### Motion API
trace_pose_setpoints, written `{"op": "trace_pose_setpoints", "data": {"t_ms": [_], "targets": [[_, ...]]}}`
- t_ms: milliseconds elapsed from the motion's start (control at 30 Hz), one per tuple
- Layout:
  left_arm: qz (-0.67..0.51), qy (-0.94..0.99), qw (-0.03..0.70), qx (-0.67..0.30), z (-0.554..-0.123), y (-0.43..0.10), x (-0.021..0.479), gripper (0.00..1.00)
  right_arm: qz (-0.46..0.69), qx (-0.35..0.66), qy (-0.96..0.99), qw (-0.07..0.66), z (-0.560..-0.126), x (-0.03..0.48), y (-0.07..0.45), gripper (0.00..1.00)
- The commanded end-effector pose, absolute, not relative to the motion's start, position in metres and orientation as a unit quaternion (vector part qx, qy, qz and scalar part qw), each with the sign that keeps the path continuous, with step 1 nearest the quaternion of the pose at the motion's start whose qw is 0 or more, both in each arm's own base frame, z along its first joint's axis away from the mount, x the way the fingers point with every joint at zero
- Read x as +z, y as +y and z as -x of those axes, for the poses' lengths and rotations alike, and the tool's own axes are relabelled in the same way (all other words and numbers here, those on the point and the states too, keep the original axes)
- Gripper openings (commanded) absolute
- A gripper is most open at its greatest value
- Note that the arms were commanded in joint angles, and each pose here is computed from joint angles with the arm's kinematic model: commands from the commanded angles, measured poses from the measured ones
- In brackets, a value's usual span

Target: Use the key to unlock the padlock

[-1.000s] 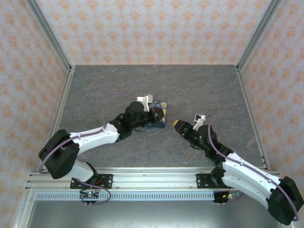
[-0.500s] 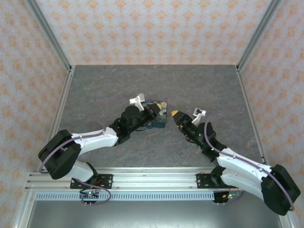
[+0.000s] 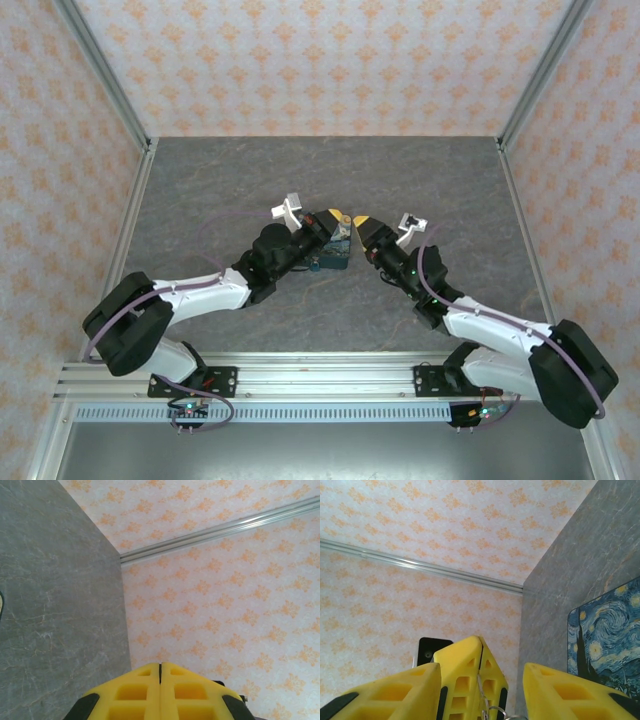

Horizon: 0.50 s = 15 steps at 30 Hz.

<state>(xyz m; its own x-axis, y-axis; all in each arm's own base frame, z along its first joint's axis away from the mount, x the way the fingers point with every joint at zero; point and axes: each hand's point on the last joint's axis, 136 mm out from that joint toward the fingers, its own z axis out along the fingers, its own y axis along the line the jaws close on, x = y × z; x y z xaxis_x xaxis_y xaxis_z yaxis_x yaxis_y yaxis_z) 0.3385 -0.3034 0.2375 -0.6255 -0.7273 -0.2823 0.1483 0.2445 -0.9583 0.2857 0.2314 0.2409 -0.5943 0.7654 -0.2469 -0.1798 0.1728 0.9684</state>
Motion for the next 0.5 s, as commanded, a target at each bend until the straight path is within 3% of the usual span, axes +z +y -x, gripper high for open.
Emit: {"op": "trace_pose_setpoints", "data": {"t_ms": [0,467], "targets": [[0.222,0.676,0.383,-0.589,-0.34,-0.303,0.241,0.0,-0.21,0.637,0.626,0.397,-0.287,0.27,0.237,0.46],[0.222,0.681,0.382,-0.584,-0.34,-0.305,0.236,0.0,-0.19,0.648,0.637,0.372,-0.288,0.26,0.257,0.4]]}}
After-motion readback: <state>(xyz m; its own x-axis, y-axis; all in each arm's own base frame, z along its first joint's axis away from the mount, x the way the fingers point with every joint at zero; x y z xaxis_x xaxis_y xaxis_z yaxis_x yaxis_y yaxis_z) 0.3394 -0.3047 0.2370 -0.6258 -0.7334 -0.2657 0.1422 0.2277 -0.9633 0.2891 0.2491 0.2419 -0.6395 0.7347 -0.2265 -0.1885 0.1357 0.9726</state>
